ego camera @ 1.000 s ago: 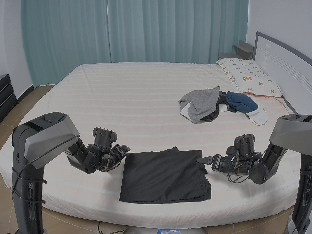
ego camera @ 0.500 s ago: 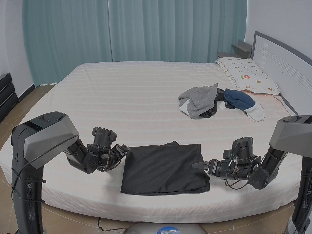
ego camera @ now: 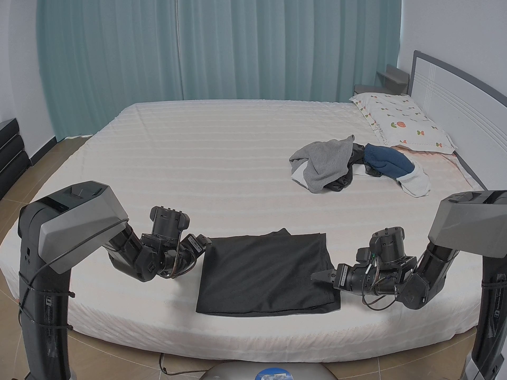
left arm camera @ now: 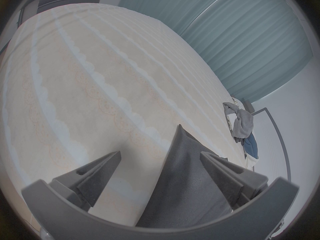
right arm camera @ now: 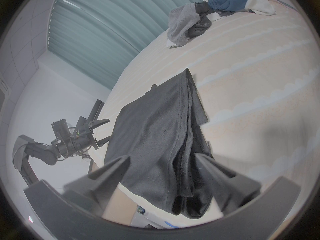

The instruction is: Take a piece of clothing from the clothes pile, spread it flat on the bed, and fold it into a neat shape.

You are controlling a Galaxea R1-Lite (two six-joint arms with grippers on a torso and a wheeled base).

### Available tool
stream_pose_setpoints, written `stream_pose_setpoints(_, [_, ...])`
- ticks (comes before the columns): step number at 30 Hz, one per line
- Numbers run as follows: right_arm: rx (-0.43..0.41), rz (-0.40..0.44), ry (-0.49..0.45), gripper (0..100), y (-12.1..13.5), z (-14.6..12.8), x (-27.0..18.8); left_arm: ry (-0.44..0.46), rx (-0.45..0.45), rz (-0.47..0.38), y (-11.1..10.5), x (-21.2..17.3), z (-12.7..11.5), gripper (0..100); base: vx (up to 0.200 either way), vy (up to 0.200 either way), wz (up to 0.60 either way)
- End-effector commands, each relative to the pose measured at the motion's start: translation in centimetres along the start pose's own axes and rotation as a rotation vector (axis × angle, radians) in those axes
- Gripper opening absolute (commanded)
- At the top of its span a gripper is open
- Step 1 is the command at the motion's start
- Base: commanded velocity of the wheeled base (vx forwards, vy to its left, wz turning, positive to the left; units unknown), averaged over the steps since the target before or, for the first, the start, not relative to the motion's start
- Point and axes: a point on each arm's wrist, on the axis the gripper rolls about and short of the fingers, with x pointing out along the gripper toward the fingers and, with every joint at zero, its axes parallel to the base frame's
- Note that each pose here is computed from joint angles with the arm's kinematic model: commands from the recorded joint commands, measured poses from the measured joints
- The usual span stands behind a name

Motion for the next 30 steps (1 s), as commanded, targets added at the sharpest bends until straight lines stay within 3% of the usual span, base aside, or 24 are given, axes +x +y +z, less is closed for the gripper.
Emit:
stream_pose_setpoints(1, [-0.050,-0.032,0.028,0,-0.7,-0.8,0.0,-0.004,-0.002,-0.002,0.0,0.0,0.1,100,0.000,0.000,0.00])
stream_pose_setpoints(27, [-0.098,-0.066,0.035,0,-1.8,-1.4,-1.8,-0.008,-0.006,-0.001,0.1,0.0,0.4,100,0.000,0.000,0.00])
stream_pose_setpoints(28, [-0.101,-0.066,0.039,100,-1.9,-1.5,-1.7,-0.008,-0.006,-0.001,0.1,0.0,0.4,100,0.000,0.000,0.00])
stream_pose_setpoints(30, [-0.107,-0.064,0.033,100,-1.9,-1.3,-1.7,-0.008,-0.006,-0.001,0.1,0.0,0.4,100,0.000,0.000,0.00])
